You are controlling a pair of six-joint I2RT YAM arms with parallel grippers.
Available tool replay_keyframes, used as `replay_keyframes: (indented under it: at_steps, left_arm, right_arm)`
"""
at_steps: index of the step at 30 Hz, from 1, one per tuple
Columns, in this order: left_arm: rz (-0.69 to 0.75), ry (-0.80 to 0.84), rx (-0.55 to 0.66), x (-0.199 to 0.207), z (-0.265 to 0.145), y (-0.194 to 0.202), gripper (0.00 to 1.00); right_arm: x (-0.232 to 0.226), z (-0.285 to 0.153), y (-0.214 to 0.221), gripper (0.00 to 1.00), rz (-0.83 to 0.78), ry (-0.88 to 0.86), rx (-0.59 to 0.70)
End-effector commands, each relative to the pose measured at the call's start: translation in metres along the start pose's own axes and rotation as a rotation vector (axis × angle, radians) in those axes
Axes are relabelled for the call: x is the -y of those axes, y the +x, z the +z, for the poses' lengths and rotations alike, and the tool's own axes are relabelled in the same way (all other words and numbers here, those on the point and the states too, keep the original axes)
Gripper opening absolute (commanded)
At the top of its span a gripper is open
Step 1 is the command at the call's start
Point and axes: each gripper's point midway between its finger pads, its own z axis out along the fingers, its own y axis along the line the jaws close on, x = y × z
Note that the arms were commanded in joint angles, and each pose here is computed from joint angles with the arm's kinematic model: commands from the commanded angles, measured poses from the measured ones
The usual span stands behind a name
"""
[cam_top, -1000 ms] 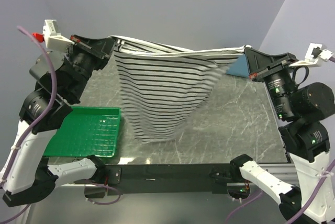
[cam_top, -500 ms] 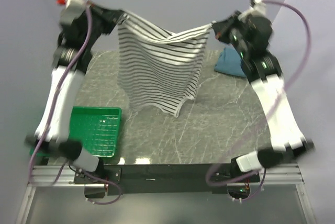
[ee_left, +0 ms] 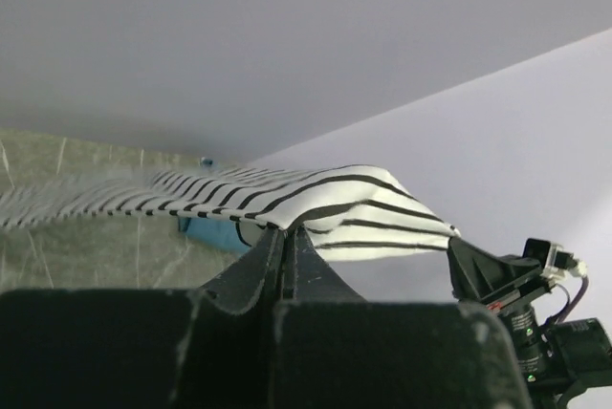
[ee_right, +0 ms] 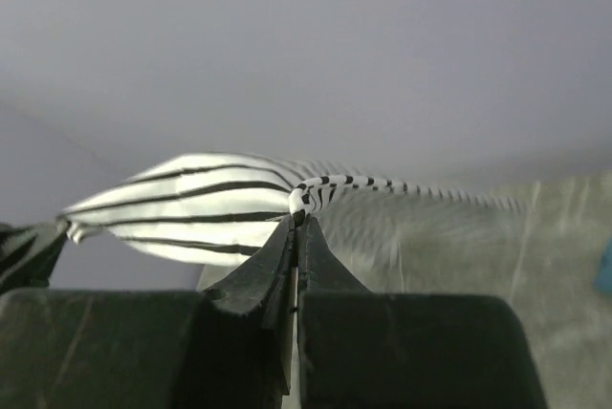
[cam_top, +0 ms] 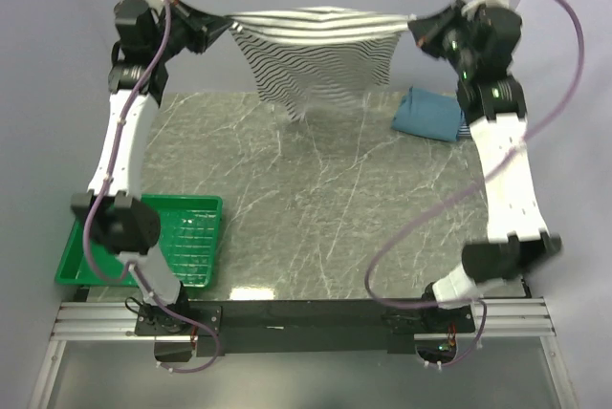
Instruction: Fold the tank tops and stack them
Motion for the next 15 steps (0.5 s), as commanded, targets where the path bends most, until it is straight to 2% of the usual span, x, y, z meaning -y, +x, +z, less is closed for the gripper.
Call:
replay_keyframes:
  at_steps: [1,2,3,5,6,8,9,11,12,15]
  left_arm:
    - [0.066,0.102,-0.018,0.036,-0.038,0.020,0.00]
    - [0.047,0.086,-0.027,0.023,-0.038,0.029,0.01]
    - [-0.006,0.022,-0.065,-0.009,-0.041,0.055,0.01]
    - [-0.062,-0.053,-0.117,-0.045,-0.045,0.088,0.01]
    - [-0.114,-0.128,-0.165,-0.082,-0.053,0.121,0.01]
    - [-0.167,-0.202,-0.241,-0.113,-0.061,0.172,0.01]
    - [-0.215,-0.295,-0.326,-0.147,-0.078,0.221,0.01]
    - [-0.264,-0.411,-0.370,-0.185,-0.100,0.262,0.01]
    - [-0.302,-0.488,-0.420,-0.213,-0.127,0.299,0.01]
    - [-0.399,-0.626,-0.458,-0.252,-0.172,0.350,0.00]
  right_arm:
    - [0.013,-0.036,0.021,0.00,0.015,0.027,-0.006]
    - [0.022,-0.050,0.030,0.00,0.026,0.061,-0.019]
    - [0.060,-0.051,0.080,0.00,0.070,0.145,-0.123]
    - [0.081,-0.074,0.113,0.00,0.111,0.172,-0.167]
    - [0.113,-0.085,0.164,0.00,0.146,0.240,-0.261]
    - [0.134,-0.108,0.199,0.00,0.164,0.299,-0.312]
    - [0.160,-0.126,0.241,0.00,0.178,0.366,-0.396]
    - [0.174,-0.148,0.271,0.00,0.190,0.396,-0.445]
    - [0.194,-0.166,0.307,0.00,0.207,0.445,-0.515]
    - [0.221,-0.196,0.362,0.00,0.259,0.516,-0.658]
